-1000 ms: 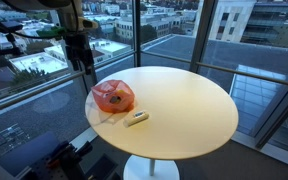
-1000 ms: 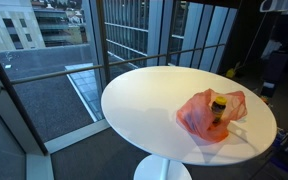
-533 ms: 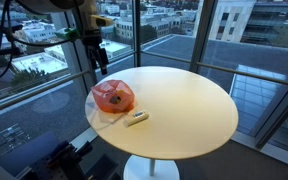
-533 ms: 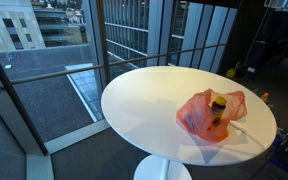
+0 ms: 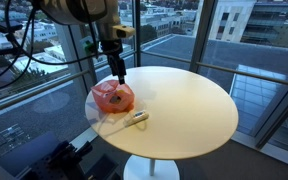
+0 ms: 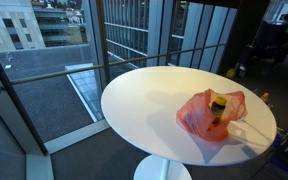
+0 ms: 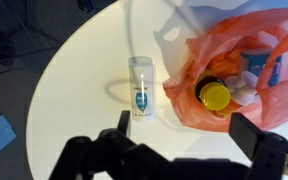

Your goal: Put the white bottle in the plastic bag

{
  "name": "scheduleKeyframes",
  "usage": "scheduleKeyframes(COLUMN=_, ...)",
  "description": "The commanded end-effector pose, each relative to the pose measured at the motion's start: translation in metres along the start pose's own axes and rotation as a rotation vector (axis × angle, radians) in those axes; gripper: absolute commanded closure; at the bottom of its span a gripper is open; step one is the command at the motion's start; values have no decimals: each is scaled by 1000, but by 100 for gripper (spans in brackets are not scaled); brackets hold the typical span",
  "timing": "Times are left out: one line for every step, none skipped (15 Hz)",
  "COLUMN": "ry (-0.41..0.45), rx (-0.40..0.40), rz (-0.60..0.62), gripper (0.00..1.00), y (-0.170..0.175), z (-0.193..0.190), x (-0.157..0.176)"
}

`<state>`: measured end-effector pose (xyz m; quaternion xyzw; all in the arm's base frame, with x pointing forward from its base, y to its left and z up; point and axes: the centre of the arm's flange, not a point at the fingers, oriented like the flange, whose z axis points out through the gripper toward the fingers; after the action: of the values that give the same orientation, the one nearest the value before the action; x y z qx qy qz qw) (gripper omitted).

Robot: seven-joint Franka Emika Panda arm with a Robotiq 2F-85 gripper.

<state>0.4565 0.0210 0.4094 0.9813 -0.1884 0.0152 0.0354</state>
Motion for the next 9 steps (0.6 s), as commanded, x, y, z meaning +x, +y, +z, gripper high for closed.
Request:
scheduleKeyframes(ry=9, rx=-23, rz=96, gripper=0, y=19, z=23, x=23)
scheduleKeyframes(ry=-1, rx=-25, rz=119, gripper=0, y=25, z=30, x=28)
scheduleKeyframes(ry=-10, rx=-28, rz=137, gripper=0, y=30, z=37, x=32)
scheduleKeyframes(ry=-24, rx=-33, rz=157, gripper=0, y=36, z=45, x=36)
scheduleKeyframes(ry=-37, rx=-36, rz=169, gripper=0, y=40, z=52, x=39)
scheduleKeyframes(ry=-57, rx=-38, rz=178, gripper=0, y=46, z=58, x=41)
scheduleKeyframes(ry=-70, rx=-36, rz=186, gripper=0, y=50, z=62, x=42)
scheduleKeyframes(ry=-83, rx=-34, rz=189, gripper=0, y=54, z=65, x=43)
scheduleKeyframes(ry=-84, rx=-32, rz=188, gripper=0, y=57, z=62, x=41)
